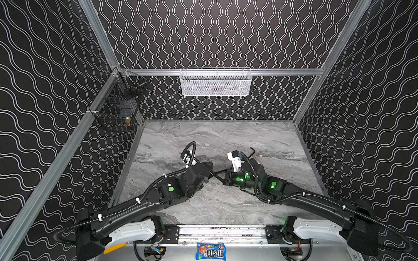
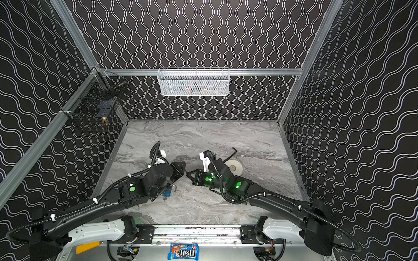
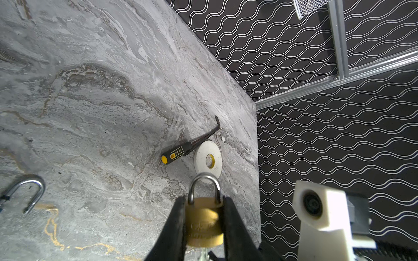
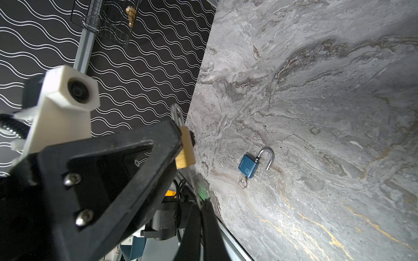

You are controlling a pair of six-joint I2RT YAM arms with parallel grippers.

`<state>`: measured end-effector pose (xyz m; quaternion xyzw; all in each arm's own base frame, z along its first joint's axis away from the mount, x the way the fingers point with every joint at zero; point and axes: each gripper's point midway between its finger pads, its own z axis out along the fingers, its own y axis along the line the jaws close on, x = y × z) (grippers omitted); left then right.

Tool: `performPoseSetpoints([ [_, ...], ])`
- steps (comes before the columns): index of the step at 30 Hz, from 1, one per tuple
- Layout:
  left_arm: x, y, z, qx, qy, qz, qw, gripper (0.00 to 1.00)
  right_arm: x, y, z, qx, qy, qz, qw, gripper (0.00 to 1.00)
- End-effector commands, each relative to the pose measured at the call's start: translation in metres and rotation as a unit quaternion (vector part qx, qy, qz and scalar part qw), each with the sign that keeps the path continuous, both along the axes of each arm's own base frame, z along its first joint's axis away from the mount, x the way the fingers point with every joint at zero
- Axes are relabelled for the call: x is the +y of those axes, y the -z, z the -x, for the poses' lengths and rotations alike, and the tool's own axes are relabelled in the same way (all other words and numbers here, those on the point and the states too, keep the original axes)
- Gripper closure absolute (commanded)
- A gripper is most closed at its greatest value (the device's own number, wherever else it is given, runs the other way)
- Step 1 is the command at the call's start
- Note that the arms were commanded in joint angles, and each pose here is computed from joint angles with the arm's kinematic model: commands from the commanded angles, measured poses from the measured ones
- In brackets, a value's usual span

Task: Unlock with the key

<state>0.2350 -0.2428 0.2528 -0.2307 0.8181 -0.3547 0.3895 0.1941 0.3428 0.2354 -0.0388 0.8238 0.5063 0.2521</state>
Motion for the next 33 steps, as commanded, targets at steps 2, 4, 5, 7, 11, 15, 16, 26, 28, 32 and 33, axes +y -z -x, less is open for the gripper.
performPoseSetpoints([
  [2, -0.004, -0.005, -0.001, -0.004, 0.003, 0.008, 1.000, 1.00, 0.004, -0.018, -0.004, -0.019, 0.001, -0.024, 1.000, 1.00],
  [4, -0.004, -0.003, -0.001, -0.002, 0.005, 0.000, 1.000, 1.00, 0.004, -0.021, -0.003, -0.020, -0.002, -0.026, 0.999, 1.00],
  [5, -0.003, -0.004, -0.001, -0.002, 0.005, -0.003, 1.000, 1.00, 0.003, -0.021, -0.004, -0.020, 0.000, -0.024, 1.000, 1.00],
  [7, -0.001, -0.003, -0.001, -0.002, 0.004, -0.012, 1.000, 1.00, 0.001, -0.023, -0.005, -0.024, 0.003, -0.023, 0.999, 1.00],
  [11, 0.003, -0.002, -0.001, -0.004, 0.000, -0.021, 1.000, 1.00, -0.002, -0.026, -0.007, -0.017, 0.003, -0.041, 0.999, 1.00],
  [15, 0.002, -0.004, 0.000, -0.006, 0.005, -0.019, 1.000, 1.00, 0.002, -0.024, -0.007, -0.007, -0.007, -0.043, 0.999, 1.00],
  [16, 0.001, -0.005, -0.001, -0.007, 0.006, -0.019, 1.000, 1.00, 0.003, -0.024, -0.006, -0.006, -0.008, -0.042, 0.999, 1.00],
  [26, -0.004, -0.010, 0.001, -0.005, 0.013, 0.001, 1.000, 1.00, 0.003, -0.019, -0.009, 0.015, 0.005, -0.053, 0.998, 1.00],
  [28, -0.006, -0.011, 0.000, -0.007, 0.017, 0.001, 1.000, 1.00, 0.008, -0.014, -0.005, 0.028, -0.010, -0.054, 0.998, 1.00],
  [32, -0.009, -0.010, 0.001, -0.007, 0.025, 0.004, 1.000, 1.00, 0.008, -0.012, -0.005, 0.037, -0.012, -0.071, 0.997, 1.00],
  [33, -0.008, -0.009, 0.002, -0.004, 0.024, 0.000, 1.000, 1.00, 0.005, -0.013, -0.006, 0.039, -0.010, -0.077, 0.996, 1.00],
])
